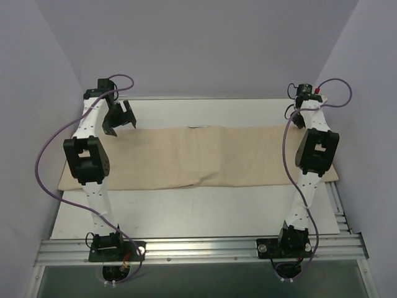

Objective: Open and lay out the surgical kit
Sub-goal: Open the surgical kit at the center of the board.

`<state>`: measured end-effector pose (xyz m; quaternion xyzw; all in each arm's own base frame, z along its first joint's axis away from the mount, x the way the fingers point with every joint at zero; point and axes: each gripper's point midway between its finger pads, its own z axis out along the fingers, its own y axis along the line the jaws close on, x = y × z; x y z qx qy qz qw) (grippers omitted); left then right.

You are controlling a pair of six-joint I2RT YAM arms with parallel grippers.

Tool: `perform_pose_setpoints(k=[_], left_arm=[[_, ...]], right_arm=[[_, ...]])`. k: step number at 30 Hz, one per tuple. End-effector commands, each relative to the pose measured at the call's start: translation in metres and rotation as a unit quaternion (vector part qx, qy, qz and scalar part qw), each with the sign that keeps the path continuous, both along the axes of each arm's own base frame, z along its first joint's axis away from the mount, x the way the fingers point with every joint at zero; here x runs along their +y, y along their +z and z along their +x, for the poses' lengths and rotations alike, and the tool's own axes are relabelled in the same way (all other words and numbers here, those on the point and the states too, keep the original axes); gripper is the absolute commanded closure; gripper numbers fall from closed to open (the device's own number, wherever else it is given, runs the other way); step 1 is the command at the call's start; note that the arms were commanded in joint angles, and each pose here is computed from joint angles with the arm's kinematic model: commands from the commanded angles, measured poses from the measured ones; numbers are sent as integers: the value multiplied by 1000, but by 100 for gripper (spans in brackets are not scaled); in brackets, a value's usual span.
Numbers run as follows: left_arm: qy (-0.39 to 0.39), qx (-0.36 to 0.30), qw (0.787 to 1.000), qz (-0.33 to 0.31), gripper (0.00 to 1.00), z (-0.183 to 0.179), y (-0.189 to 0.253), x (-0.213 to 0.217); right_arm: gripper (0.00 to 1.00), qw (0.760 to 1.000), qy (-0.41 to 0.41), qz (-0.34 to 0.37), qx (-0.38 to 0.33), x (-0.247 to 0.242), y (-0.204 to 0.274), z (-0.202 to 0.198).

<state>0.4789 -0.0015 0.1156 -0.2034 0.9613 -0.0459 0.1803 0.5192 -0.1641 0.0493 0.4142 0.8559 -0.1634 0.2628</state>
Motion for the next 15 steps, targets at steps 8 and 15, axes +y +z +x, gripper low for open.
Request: perform_pose_setpoints(k=[8, 15], left_arm=[[66, 5, 997, 34, 6, -8, 12, 68], [71, 22, 993, 89, 6, -16, 13, 95]], right_arm=[[100, 996, 69, 49, 22, 73, 68, -78], [100, 988, 100, 108, 38, 113, 47, -152]])
